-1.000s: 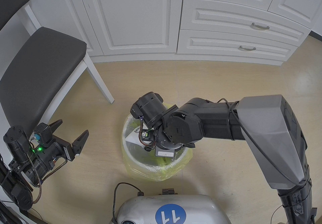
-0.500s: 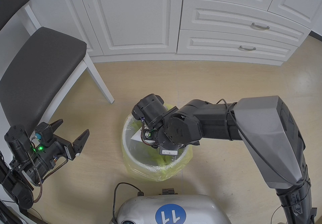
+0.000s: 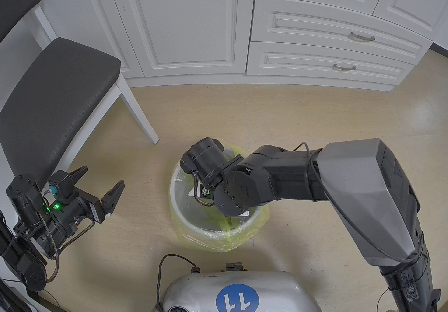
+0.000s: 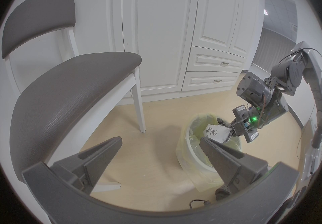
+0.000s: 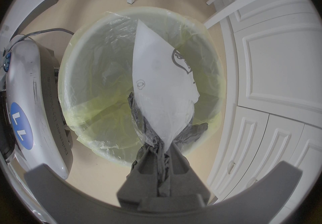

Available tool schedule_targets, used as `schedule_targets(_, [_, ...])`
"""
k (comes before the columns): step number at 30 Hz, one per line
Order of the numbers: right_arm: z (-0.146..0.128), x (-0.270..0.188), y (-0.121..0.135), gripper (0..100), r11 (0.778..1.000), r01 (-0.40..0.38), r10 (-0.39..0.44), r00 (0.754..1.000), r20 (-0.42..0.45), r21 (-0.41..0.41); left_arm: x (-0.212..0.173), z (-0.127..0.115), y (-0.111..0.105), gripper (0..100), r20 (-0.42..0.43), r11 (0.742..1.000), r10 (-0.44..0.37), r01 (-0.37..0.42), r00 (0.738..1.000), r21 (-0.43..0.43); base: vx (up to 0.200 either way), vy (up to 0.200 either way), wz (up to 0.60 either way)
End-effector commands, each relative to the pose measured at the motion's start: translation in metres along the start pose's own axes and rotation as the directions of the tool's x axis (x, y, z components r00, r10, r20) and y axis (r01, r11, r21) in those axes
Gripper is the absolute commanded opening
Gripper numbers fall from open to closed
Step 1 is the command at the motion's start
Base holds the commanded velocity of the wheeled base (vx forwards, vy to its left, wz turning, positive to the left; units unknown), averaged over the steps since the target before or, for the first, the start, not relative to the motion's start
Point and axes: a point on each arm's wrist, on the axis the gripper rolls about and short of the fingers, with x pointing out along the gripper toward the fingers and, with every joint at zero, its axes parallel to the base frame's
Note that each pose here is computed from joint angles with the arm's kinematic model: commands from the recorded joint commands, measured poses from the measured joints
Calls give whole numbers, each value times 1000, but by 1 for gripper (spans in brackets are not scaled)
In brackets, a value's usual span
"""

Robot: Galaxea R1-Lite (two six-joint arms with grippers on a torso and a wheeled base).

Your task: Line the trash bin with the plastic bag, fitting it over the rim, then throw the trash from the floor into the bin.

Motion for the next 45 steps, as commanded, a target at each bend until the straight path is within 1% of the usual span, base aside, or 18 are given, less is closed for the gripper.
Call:
schedule_targets(1, [3,-2,2,0,1000,4,-4,1000,8,-17,1,0,0,100,0,1000,0,0,1000,0,0,0,0])
schedule_targets(2, [3,-2,2,0,1000,4,-4,1000,8,-17,1,0,0,100,0,1000,0,0,1000,0,0,0,0])
schedule_targets(5, [7,-5,-1,0,996,60,-60,998,3,-61,1,0,0,100,0,1000,0,0,1000,0,0,0,0])
schedule_targets(10, [18,-9,-5,0,980,154,-153,988,21,-122,0,0,0,100,2,1000,0,0,1000,0,0,0,0])
schedule_targets(13, [22,-7,-4,0,970,196,-199,980,-3,-147,0,1,0,100,3,1000,1,-1,1000,0,0,0,0])
schedule_targets(15, [29,-14,0,0,957,242,-249,968,-29,-158,0,1,0,100,6,1000,2,-2,1000,0,0,0,0])
schedule_targets(17, [34,-17,6,0,952,256,-267,963,-47,-168,-1,2,0,100,9,1000,3,-3,1000,1,0,0,0])
schedule_targets(20, [38,-23,11,0,948,260,-272,961,-46,-186,-1,2,0,100,11,1000,3,-3,1000,1,0,0,0])
schedule_targets(22, [41,-27,15,0,939,268,-285,957,-52,-215,-1,2,0,100,13,1000,1,-1,1000,1,0,0,0])
schedule_targets(24, [41,-29,14,0,925,271,-300,951,-73,-267,-1,2,0,100,13,1000,1,-1,1000,1,0,0,0])
schedule_targets(25, [41,-30,13,0,921,269,-300,951,-73,-283,-1,2,0,100,13,1000,1,-1,1000,1,0,0,0])
schedule_targets(26, [41,-30,13,0,921,269,-300,951,-73,-283,-1,2,0,100,13,1000,1,-1,1000,1,0,0,0])
schedule_targets(27, [41,-30,13,0,906,262,-302,951,-72,-333,-1,2,0,100,12,1000,3,-3,1000,1,0,0,0])
schedule_targets(30, [40,-31,11,0,885,254,-304,950,-72,-391,-1,3,1,100,14,1000,3,-3,1000,1,0,0,0])
schedule_targets(33, [39,-33,9,0,872,249,-307,949,-73,-422,-1,3,1,100,14,1000,3,-3,1000,1,0,0,0])
schedule_targets(45, [32,-29,0,0,873,245,-313,945,-99,-422,-1,3,2,100,13,1000,9,-9,1000,0,0,0,0])
